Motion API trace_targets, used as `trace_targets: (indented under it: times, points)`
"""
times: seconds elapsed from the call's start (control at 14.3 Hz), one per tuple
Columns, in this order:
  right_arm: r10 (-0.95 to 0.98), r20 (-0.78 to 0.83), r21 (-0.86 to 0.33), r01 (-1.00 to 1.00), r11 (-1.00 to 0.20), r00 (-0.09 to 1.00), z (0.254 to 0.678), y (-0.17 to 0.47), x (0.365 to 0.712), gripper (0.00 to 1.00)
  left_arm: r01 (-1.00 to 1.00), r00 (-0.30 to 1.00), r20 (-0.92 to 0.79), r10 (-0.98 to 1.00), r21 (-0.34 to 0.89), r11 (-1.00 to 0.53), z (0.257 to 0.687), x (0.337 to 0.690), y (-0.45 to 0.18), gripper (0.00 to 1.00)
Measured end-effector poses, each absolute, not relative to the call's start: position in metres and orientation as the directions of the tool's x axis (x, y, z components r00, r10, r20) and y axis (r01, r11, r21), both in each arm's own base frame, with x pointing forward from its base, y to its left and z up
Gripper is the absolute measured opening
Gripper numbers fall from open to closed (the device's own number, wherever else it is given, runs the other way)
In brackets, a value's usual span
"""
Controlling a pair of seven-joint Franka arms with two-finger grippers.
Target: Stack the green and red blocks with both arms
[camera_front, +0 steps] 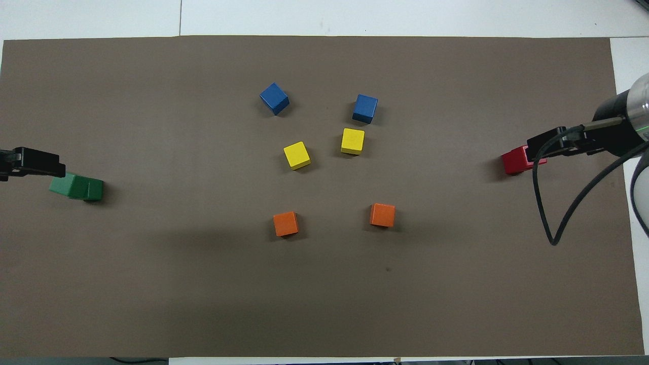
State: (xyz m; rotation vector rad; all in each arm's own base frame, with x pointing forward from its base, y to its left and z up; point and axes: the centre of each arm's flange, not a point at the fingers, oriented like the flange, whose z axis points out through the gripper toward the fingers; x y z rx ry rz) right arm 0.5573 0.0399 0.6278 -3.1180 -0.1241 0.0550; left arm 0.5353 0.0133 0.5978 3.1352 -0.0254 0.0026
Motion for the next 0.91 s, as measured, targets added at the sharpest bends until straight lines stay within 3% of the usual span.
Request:
trace_targets:
  times: [0.91]
  points:
    - [0.006,-0.058,-0.011,0.006,-1.000,0.998,0.625,-0.002,0.556,1.00,-0.016,1.000,0.003,-0.016,0.006,-1.000,0.598,0.535,0.013,1.00]
